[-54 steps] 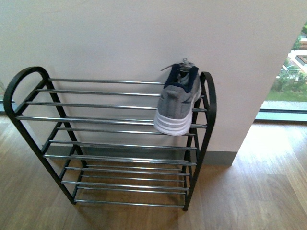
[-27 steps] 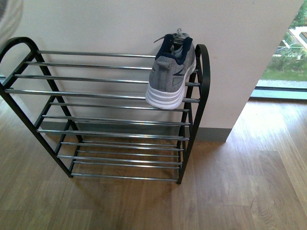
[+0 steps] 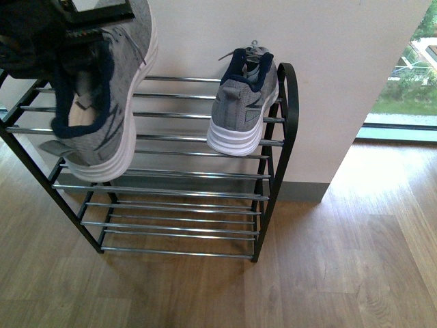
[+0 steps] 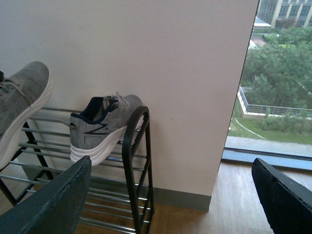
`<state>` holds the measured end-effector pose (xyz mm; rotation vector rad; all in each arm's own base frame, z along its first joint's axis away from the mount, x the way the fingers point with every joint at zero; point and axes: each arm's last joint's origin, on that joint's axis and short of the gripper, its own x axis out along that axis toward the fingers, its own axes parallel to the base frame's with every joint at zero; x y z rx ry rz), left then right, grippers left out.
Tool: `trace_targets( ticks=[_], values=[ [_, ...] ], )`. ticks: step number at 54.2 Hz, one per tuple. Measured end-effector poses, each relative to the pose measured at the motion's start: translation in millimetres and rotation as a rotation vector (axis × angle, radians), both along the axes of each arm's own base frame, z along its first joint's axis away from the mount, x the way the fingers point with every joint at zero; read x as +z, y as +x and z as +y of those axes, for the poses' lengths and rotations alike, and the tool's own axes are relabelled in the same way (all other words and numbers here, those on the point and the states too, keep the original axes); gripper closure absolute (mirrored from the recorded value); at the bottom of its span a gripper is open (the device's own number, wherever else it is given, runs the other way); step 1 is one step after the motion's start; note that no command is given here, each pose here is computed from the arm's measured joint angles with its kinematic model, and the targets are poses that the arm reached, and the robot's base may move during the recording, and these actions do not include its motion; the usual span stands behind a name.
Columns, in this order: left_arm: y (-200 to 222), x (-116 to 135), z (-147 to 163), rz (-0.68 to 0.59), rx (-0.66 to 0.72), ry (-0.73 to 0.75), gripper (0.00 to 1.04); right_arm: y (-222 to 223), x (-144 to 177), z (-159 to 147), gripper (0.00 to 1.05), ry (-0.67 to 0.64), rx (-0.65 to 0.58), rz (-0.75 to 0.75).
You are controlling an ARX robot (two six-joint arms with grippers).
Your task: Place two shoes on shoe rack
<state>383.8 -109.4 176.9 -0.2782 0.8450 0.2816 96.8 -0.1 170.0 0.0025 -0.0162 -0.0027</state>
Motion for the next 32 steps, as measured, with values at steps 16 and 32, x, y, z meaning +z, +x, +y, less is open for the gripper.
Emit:
trace_targets(
  ticks=[16, 32],
  values=[
    [46, -34, -26, 0.081, 0.029, -0.075, 1.03, 0, 0, 0, 0.09, 0.000, 0.000, 0.000],
    [75, -44, -71, 0.146, -0.030, -0.093, 1.03, 0, 0, 0, 0.09, 0.000, 0.000, 0.000]
  ],
)
